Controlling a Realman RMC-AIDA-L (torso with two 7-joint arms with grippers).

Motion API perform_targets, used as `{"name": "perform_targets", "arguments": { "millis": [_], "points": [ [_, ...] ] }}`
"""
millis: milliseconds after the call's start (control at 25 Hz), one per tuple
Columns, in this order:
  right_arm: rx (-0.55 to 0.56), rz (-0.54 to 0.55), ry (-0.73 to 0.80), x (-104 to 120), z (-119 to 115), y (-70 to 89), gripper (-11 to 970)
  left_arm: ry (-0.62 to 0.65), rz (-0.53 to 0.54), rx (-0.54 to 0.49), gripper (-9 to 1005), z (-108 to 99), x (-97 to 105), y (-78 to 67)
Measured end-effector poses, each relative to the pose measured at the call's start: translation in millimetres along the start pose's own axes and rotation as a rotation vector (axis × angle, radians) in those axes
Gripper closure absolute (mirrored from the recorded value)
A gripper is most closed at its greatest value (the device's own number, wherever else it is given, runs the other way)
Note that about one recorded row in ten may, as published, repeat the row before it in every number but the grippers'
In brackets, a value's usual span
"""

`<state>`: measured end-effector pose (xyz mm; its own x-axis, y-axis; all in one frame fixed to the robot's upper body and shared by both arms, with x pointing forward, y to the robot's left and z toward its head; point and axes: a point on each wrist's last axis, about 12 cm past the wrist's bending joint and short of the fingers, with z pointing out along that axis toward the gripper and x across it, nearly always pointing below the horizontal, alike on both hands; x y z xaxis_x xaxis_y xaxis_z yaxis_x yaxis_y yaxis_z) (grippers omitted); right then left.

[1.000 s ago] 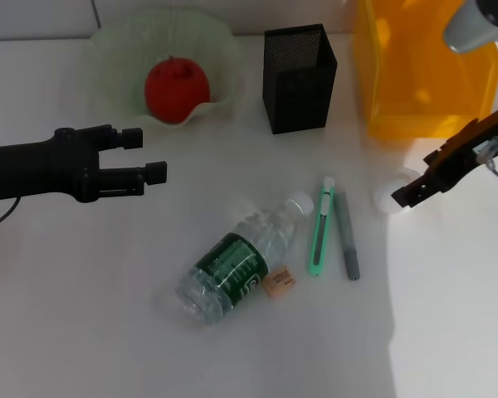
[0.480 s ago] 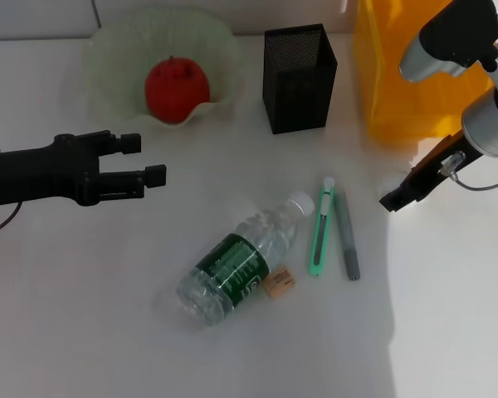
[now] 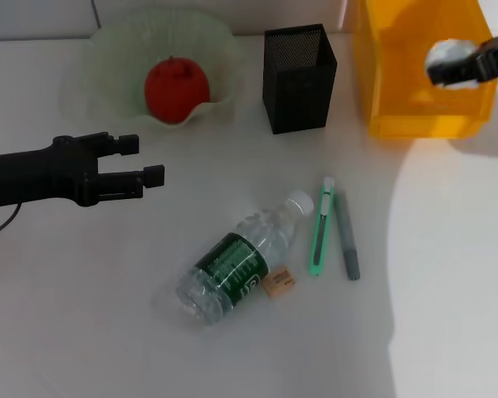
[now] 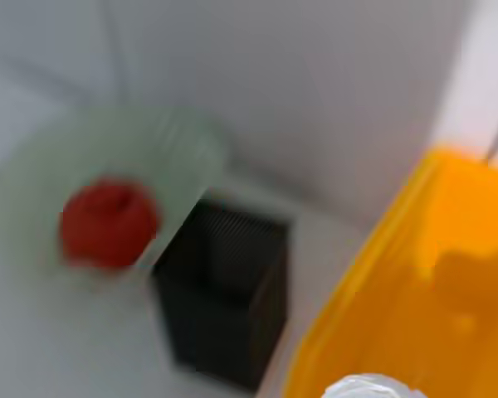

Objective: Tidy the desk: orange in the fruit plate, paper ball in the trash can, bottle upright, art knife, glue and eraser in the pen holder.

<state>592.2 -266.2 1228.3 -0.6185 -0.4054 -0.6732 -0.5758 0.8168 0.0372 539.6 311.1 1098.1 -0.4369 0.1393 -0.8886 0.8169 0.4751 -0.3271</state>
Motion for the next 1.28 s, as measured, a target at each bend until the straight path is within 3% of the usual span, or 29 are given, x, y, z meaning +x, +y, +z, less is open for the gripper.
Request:
{"name": "perform_targets", "arguments": {
  "millis": [120,280,560,680,720,760,800,880,920,960,1040,1080,1200,1280],
  "points": [
    [0.072,0.105,-0.187,6,-17,-25.0,405,-0.004,-0.009,-0.008,186,1,0,0.6],
    [0.108,0.186,-0.333,23,-4,-46.8,396,-0.005,-0.009,0.005,192,3,-1,-1.0],
    [0.080,0.223,-0.406,35,12,-56.6,381,0.044,-0.013,0.034,203,14,-26,-2.3],
    [0.068,0.235,-0.424,40,11,-56.8,268,0.044,-0.013,0.034,207,14,-26,-2.3],
    [0.065,0.240,-0.429,43,10,-56.9,231,0.070,-0.004,0.033,209,16,-35,-3.7],
    [0.058,0.241,-0.434,48,8,-56.3,193,0.199,0.028,-0.029,210,24,-72,-15.6],
    [0.043,0.237,-0.446,52,6,-54.9,183,0.239,0.046,-0.058,212,28,-85,-23.1],
    [-0.007,0.226,-0.475,67,0,-49.9,163,0.239,0.046,-0.058,215,28,-85,-23.1],
    [-0.043,0.215,-0.490,74,-2,-46.3,153,0.281,0.084,-0.103,216,34,-107,-36.9],
    [-0.084,0.206,-0.503,84,-5,-41.8,143,0.356,0.139,-0.109,218,56,-129,-60.7],
    [-0.188,0.159,-0.519,108,-9,-29.3,134,0.391,0.152,-0.125,221,72,-143,-74.3],
    [-0.238,0.137,-0.521,122,-10,-22.0,135,0.391,0.152,-0.125,222,72,-143,-74.3],
    [-0.366,0.104,-0.527,165,-7,-2.7,139,0.486,0.166,-0.107,227,118,-155,-98.6],
    [-0.423,0.111,-0.544,190,-2,6.5,139,0.532,0.166,-0.127,230,131,-153,-101.7]
  ]
}}
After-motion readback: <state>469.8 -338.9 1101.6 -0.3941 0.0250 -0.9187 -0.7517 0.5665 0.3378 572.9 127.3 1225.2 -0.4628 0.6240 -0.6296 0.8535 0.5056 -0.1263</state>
